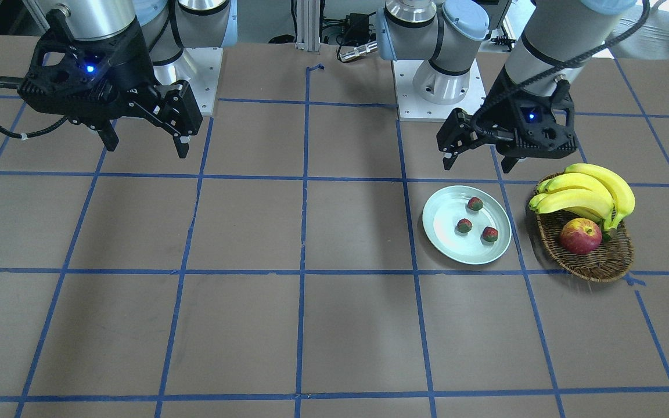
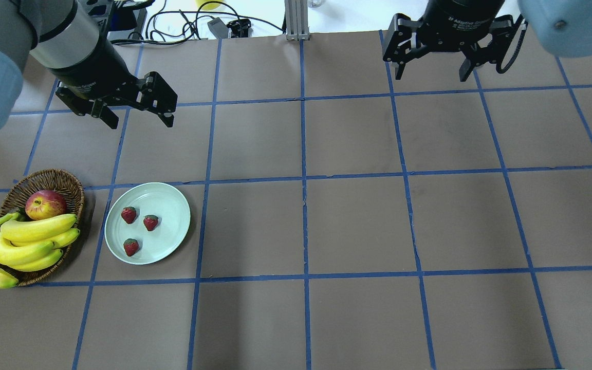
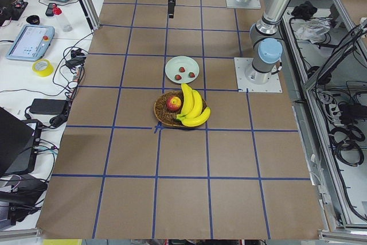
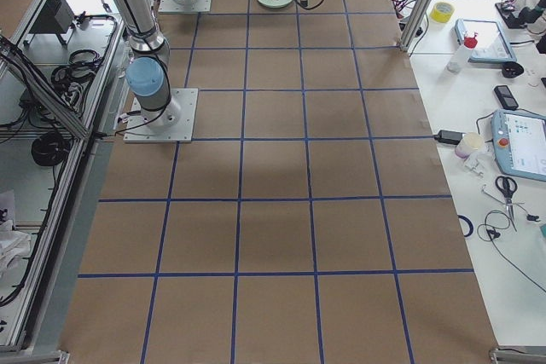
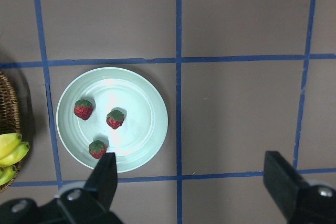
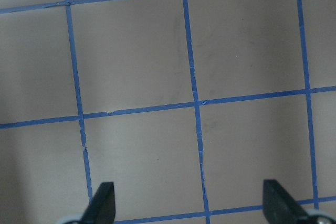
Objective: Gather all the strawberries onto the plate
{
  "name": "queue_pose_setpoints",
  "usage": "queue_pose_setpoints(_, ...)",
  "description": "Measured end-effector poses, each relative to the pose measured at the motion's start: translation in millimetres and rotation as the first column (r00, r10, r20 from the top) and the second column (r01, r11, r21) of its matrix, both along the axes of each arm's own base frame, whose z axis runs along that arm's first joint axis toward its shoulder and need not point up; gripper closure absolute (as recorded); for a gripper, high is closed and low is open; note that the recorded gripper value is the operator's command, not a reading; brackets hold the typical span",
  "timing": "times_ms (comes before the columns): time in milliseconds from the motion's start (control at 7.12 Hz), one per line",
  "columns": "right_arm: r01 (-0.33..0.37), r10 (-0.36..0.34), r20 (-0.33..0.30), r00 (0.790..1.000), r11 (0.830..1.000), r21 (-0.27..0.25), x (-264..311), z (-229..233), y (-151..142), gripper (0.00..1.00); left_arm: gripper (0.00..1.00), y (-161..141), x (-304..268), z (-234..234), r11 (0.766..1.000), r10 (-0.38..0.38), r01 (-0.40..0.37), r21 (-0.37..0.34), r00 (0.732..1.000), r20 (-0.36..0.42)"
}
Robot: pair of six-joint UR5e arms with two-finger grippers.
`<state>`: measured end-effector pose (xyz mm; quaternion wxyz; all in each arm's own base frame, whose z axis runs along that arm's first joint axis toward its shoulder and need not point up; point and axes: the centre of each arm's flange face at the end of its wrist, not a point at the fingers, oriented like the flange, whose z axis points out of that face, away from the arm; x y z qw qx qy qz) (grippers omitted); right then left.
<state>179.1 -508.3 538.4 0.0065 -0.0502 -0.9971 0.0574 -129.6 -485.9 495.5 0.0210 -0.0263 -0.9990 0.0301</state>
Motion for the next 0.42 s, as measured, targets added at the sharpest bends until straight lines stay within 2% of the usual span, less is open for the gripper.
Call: queue_pose_setpoints(421, 0.000, 0.000, 0.005, 1.000, 1.000, 0.005, 0, -1, -1, 0.00, 0.00, 19, -1, 13, 1.000, -0.009, 0.009, 0.017, 1.000, 0.014)
